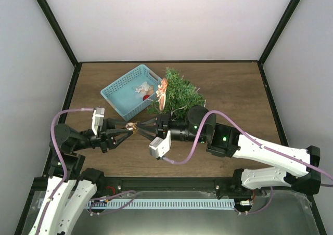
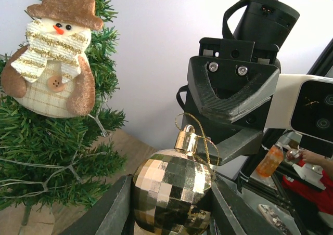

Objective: Decorate the small christmas tree
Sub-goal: Hang the decoration item on the Christmas tree.

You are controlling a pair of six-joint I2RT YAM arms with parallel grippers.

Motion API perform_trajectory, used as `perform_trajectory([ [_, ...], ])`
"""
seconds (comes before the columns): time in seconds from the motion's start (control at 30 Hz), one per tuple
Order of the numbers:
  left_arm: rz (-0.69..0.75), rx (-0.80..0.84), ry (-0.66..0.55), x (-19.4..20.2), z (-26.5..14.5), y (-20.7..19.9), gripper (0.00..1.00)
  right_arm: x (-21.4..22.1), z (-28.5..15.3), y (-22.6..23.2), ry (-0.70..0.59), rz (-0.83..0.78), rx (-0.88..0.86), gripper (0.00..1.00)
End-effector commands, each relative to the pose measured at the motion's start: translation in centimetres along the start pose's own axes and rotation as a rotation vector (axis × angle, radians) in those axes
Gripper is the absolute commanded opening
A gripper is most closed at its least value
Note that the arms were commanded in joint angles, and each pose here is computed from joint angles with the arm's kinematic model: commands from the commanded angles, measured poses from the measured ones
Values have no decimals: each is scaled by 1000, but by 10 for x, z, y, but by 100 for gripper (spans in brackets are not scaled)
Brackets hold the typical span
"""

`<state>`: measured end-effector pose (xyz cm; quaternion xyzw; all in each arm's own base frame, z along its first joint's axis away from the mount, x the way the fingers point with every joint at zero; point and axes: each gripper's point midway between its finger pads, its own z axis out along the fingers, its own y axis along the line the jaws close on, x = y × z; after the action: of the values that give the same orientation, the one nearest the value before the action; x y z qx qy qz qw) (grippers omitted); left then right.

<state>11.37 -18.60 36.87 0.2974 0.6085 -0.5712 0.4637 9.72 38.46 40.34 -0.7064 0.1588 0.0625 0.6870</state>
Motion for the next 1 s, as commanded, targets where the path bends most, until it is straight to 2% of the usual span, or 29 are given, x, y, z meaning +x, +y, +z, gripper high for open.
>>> perform_trajectory([
  [0.0, 19, 23, 13, 1, -1, -7, 28, -1, -2, -11, 24, -26, 29, 25],
  [0.47, 11, 25, 20, 1, 0, -7, 28, 7, -2, 2, 61, -60, -14, 29],
  [0.83, 2, 25, 25, 2, 1, -6, 28, 10, -6, 7, 88, -109, -16, 27],
  [0.97, 3, 23, 27, 2, 0, -6, 28, 14, -10, 10, 111, -134, -11, 30],
])
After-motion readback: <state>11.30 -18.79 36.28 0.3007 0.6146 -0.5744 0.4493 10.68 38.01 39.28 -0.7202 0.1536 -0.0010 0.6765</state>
